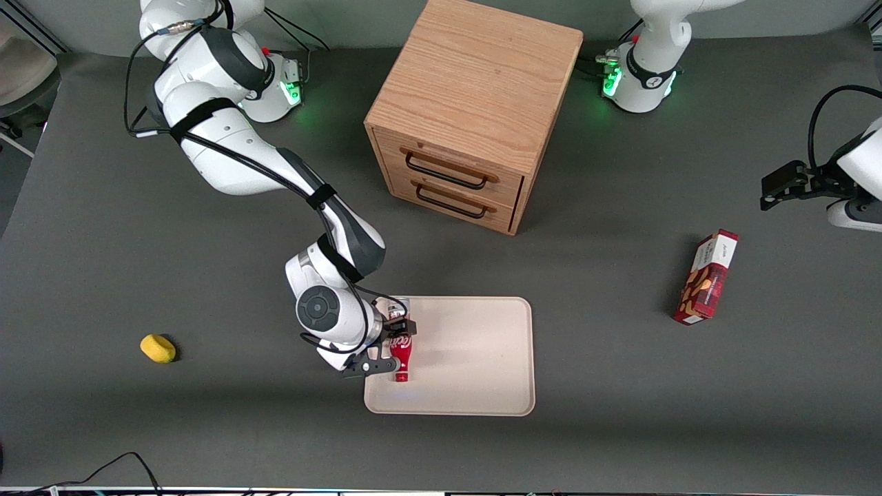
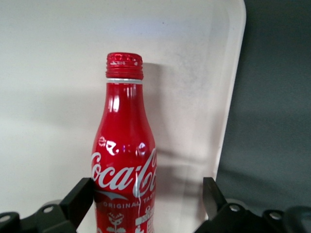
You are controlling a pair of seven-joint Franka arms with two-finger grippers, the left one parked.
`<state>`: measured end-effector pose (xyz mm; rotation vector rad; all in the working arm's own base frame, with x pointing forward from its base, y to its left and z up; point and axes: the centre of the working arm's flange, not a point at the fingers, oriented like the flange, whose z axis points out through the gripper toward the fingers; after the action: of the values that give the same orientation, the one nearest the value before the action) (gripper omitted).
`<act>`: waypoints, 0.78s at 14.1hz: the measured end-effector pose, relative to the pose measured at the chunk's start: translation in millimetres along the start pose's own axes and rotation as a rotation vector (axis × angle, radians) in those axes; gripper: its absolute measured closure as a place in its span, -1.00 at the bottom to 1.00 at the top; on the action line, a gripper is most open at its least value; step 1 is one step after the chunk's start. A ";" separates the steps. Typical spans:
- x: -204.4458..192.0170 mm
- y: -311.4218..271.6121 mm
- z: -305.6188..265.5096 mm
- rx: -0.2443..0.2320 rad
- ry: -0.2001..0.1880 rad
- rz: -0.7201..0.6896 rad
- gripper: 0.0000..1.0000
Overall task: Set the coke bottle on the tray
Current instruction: 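Lower the bottle onto the tray and open the right gripper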
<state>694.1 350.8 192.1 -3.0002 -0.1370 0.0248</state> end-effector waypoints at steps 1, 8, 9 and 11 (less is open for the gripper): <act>0.0 -0.1 0.1 -0.001 0.000 0.000 -1.00; 6.4 -0.1 -15.4 0.006 0.028 0.006 -1.00; 9.9 -0.5 -28.0 0.010 0.047 0.007 -1.00; 18.3 -0.4 -72.7 0.018 0.102 0.010 -1.00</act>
<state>713.9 343.0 264.0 -2.9765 -0.1110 -0.1247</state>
